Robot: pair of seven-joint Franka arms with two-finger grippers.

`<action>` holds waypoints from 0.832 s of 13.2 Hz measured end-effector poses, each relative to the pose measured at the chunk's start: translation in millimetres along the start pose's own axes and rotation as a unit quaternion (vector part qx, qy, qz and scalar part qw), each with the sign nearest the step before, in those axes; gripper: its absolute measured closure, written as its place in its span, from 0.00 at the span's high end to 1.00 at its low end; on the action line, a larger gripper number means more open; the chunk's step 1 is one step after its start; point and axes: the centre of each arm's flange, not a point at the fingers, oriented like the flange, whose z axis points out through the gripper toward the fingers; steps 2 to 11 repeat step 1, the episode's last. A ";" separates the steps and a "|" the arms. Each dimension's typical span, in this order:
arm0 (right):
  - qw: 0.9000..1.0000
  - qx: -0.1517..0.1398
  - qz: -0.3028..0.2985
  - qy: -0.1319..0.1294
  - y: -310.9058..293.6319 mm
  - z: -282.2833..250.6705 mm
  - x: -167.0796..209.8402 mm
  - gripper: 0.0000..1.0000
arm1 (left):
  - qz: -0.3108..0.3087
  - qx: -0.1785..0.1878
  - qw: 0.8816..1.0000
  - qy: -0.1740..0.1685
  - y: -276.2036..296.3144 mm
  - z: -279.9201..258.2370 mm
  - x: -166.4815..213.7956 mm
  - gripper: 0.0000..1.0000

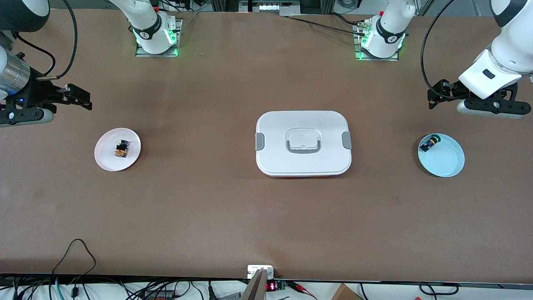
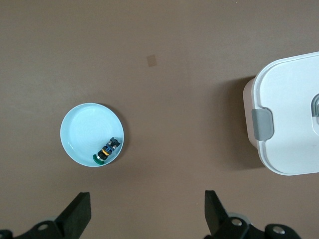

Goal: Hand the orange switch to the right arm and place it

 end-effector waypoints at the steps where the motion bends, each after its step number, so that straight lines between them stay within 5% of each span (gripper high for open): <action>1: 1.000 0.000 0.000 0.000 0.0 0.0 0.0 1.00 | 0.000 0.000 1.000 0.000 0.0 0.0 0.0 1.00; 11: 1.000 0.000 0.000 0.000 0.0 0.0 0.0 1.00 | 0.000 0.000 1.000 0.000 0.0 0.0 0.0 1.00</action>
